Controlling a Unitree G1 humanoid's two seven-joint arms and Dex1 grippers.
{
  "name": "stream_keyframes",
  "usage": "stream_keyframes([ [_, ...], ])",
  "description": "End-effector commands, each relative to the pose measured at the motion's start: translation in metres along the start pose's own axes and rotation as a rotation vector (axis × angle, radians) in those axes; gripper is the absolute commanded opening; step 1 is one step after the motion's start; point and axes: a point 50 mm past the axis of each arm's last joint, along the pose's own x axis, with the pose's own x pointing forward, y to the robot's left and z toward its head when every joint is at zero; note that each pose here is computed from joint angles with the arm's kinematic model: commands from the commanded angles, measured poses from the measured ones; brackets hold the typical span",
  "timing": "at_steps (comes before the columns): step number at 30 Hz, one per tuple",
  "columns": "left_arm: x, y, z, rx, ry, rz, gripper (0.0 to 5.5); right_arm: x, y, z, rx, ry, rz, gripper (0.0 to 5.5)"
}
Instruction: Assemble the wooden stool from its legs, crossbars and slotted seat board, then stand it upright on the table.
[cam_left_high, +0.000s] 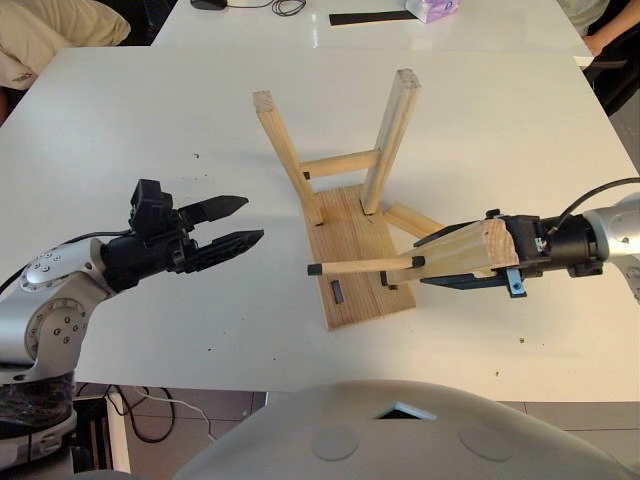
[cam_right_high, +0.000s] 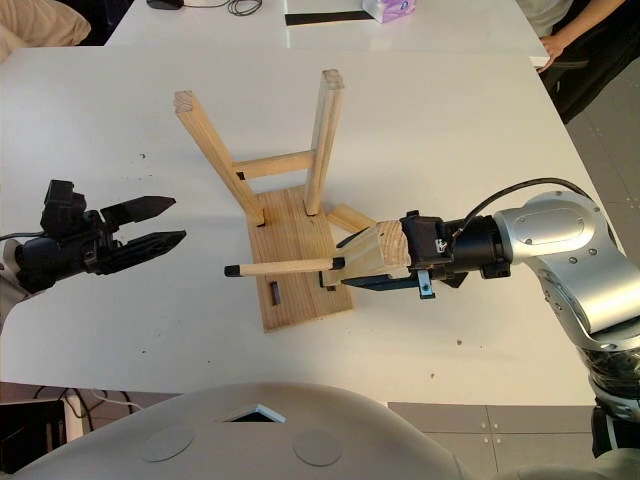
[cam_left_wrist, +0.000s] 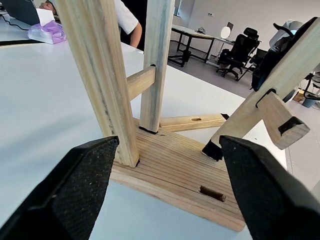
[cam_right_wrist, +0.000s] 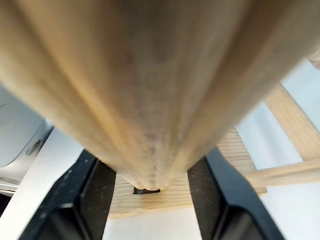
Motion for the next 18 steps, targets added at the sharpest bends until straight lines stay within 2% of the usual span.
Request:
stream_keyframes([
  [1,-0.003,0.0,0.0,0.016,-0.001,0.03,3.73,-0.006,-0.002,-0.003,0.066,0.04,0.024,2.02],
  [8,-0.002,-0.002,-0.002,0.009,-0.005,0.035,3.73,-0.01,-0.016,0.002,0.042,0.016,-0.032,2.02],
  [18,-0.001,-0.002,-0.002,0.009,-0.005,0.026,3.73,0.0,0.001,-0.009,0.063,0.036,0.048,2.02],
])
